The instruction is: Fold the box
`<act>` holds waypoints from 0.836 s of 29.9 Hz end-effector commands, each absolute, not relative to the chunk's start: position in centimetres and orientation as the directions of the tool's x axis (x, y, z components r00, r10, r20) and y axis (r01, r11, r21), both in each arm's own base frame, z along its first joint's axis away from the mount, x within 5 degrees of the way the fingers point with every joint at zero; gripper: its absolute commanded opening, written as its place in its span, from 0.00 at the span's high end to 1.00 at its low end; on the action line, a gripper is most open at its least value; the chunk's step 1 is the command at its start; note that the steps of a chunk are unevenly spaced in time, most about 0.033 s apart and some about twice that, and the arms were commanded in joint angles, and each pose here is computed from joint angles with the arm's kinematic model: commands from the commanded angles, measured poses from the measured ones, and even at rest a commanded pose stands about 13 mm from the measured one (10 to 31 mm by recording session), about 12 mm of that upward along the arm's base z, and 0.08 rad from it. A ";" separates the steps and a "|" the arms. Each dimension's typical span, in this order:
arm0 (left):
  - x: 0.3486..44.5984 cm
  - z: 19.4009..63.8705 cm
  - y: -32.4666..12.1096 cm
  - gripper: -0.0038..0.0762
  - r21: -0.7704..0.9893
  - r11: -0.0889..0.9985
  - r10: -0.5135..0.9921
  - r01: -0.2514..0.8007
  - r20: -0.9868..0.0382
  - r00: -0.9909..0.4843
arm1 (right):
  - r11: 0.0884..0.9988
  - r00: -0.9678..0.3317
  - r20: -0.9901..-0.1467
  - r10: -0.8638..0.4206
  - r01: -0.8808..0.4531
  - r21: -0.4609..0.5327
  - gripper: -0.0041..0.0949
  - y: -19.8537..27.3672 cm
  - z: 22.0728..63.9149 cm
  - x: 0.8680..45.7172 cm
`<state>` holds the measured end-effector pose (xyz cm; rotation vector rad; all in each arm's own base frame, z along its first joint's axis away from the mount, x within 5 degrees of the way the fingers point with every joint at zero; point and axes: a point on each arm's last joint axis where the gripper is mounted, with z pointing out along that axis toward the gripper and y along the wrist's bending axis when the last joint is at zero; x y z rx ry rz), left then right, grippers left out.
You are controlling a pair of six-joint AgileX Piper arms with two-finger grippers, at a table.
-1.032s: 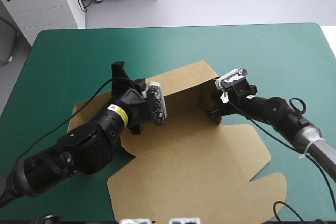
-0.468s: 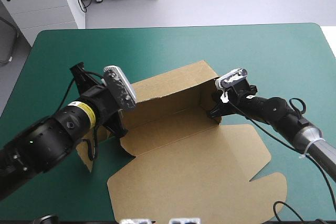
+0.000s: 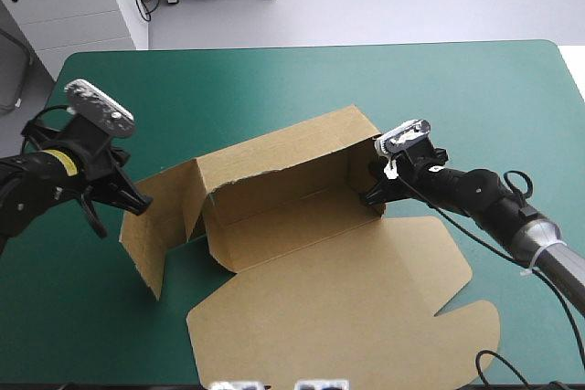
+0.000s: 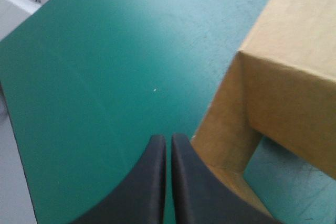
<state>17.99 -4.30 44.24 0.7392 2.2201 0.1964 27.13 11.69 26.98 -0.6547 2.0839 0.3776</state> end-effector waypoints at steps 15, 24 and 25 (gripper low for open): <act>18.5 46.4 2.9 0.93 0.205 0.978 0.191 0.035 -0.818 -0.543 | 0.805 -0.514 -0.753 -0.410 -0.592 -0.034 0.96 11.0 32.0 26.5; 19.4 46.3 3.5 0.94 0.261 0.965 0.222 0.005 -0.813 -0.538 | 0.880 -0.691 -0.608 -0.392 -0.474 -0.028 0.96 10.3 36.7 28.1; 19.5 46.2 3.5 0.94 0.258 0.966 0.220 0.007 -0.810 -0.543 | 0.885 -0.717 -0.579 -0.388 -0.465 -0.017 0.96 10.4 36.8 28.4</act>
